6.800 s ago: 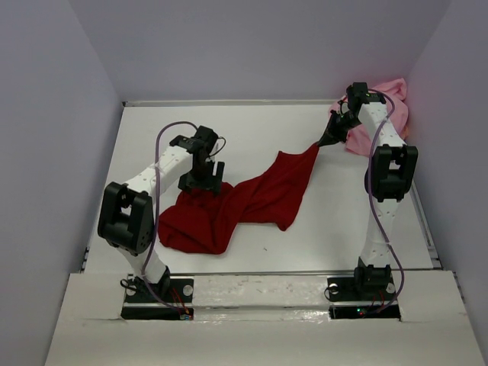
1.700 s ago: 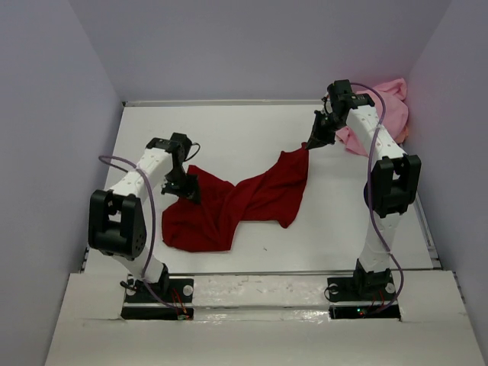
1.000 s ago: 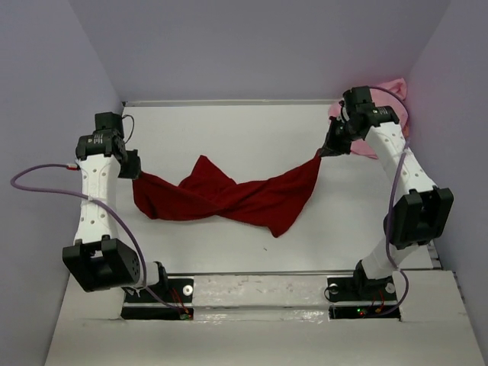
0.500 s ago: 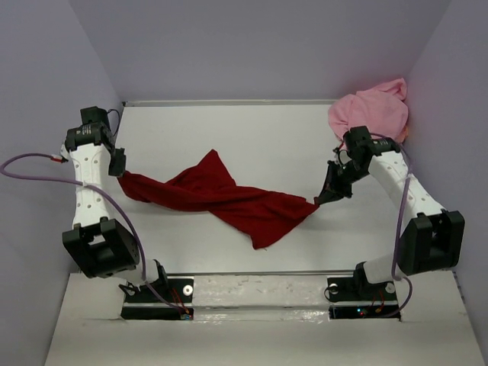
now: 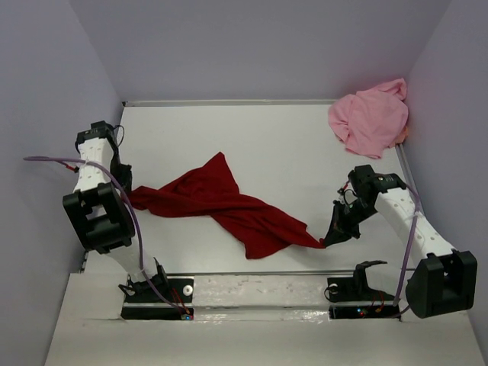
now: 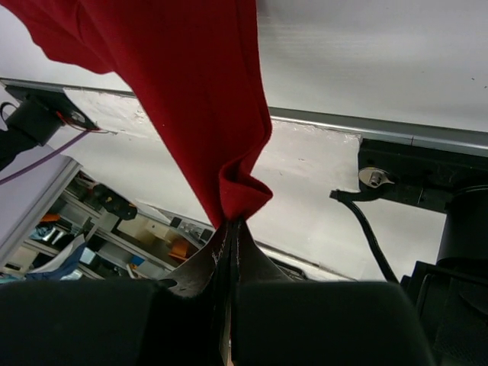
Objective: Fold and stack the t-shirts
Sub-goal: Flatten out the tshirt
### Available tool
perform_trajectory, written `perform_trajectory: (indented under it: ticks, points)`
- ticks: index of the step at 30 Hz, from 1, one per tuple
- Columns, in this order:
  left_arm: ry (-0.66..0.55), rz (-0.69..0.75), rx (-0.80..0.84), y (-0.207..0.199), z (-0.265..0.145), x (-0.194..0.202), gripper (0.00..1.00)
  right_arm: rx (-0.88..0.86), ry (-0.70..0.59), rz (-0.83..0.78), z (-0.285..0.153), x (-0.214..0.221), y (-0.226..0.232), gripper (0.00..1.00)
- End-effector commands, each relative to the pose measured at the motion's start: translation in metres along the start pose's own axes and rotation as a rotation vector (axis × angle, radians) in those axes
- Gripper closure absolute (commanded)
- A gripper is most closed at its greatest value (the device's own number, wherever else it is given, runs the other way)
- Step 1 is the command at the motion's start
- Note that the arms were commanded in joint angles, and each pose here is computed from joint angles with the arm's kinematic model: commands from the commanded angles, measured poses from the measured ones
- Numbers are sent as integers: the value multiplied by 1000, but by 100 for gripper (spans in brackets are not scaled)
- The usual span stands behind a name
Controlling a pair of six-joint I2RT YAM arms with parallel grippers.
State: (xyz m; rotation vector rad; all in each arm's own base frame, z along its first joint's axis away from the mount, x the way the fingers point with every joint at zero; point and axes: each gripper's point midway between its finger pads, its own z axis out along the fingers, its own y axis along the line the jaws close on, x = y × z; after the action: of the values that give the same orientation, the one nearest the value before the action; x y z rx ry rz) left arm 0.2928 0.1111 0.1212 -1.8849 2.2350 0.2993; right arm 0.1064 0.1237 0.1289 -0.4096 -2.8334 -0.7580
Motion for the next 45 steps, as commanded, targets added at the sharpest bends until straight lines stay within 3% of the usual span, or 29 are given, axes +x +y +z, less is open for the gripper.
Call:
perform_trajectory:
  ticks: [1,6,13,22,27,32,34,38,45]
  points:
    - [107,17,-20,25,-2,27,100,-7,-14,-4,-3,5,2,100]
    - [292,37,-22,59,3,81,100,8,-17,-4,-2,2,-1,100]
    - [357,75,-3,111,1,123,100,11,-22,-18,-3,-9,4,100]
    - [334,110,199,99,-31,122,100,18,-33,-49,-7,-28,12,100]
    - [370,197,225,103,-30,131,100,21,-31,-65,-6,-35,14,100]
    - [365,296,363,89,-59,139,100,13,-41,-74,-8,-44,20,100]
    - [373,292,418,90,-70,147,100,11,-38,-76,-8,-47,22,100]
    - [546,302,375,114,-67,212,100,10,-41,-86,-9,-52,24,100]
    - [597,357,330,134,-76,245,100,9,-36,-88,-6,-55,25,100]
